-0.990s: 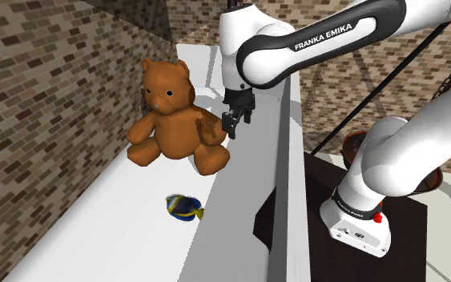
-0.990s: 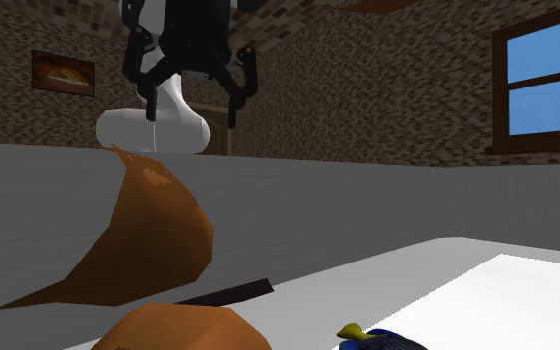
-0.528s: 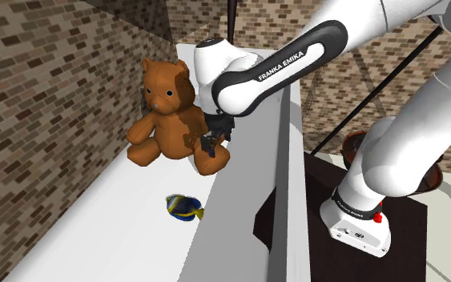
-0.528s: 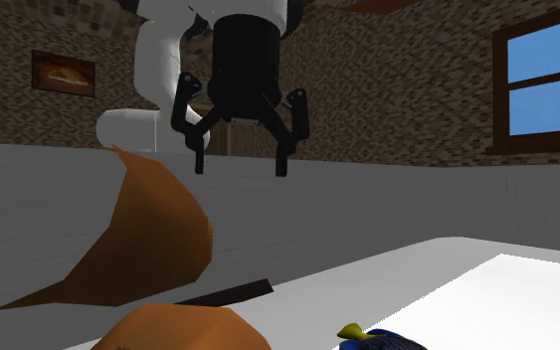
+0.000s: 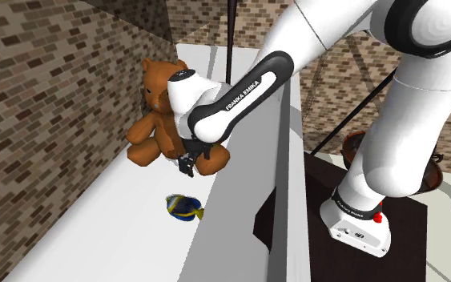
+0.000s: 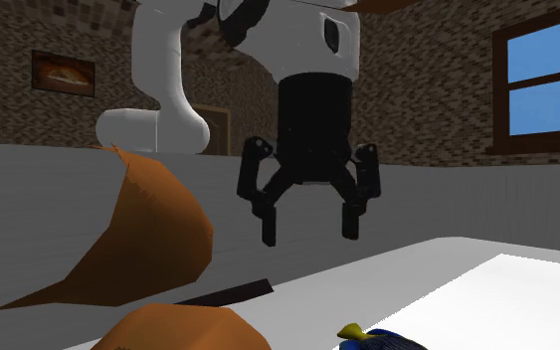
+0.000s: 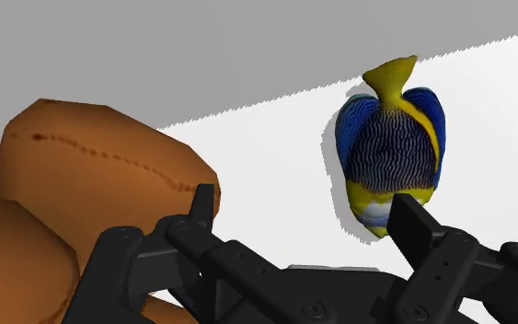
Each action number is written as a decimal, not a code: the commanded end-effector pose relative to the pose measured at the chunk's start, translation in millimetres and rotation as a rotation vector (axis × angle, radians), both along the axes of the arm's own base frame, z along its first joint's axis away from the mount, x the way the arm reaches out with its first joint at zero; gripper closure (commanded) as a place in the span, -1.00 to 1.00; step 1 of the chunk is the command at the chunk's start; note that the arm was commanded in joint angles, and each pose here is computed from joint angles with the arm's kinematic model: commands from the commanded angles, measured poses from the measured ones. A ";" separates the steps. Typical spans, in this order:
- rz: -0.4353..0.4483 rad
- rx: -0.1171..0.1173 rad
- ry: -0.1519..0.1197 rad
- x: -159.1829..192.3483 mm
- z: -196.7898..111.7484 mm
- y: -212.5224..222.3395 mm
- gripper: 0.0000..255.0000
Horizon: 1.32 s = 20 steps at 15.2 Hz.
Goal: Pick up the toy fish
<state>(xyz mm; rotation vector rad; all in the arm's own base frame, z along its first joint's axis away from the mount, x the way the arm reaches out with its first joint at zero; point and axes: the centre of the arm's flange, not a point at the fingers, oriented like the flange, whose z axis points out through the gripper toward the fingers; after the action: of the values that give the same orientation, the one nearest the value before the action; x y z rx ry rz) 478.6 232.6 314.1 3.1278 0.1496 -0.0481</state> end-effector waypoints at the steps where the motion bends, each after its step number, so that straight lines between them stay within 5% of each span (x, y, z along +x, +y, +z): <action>1: 0.008 0.006 0.000 6.9 -17.6 18.7 -1.00; 11: 0.047 0.032 -0.002 55.1 -100.5 105.4 -1.00; 20: 0.047 0.033 -0.002 55.4 -141.2 106.0 -1.00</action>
<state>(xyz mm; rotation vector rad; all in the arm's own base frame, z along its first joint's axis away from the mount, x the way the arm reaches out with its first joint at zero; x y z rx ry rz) 533.7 338.8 176.2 3.1548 0.2265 -0.0438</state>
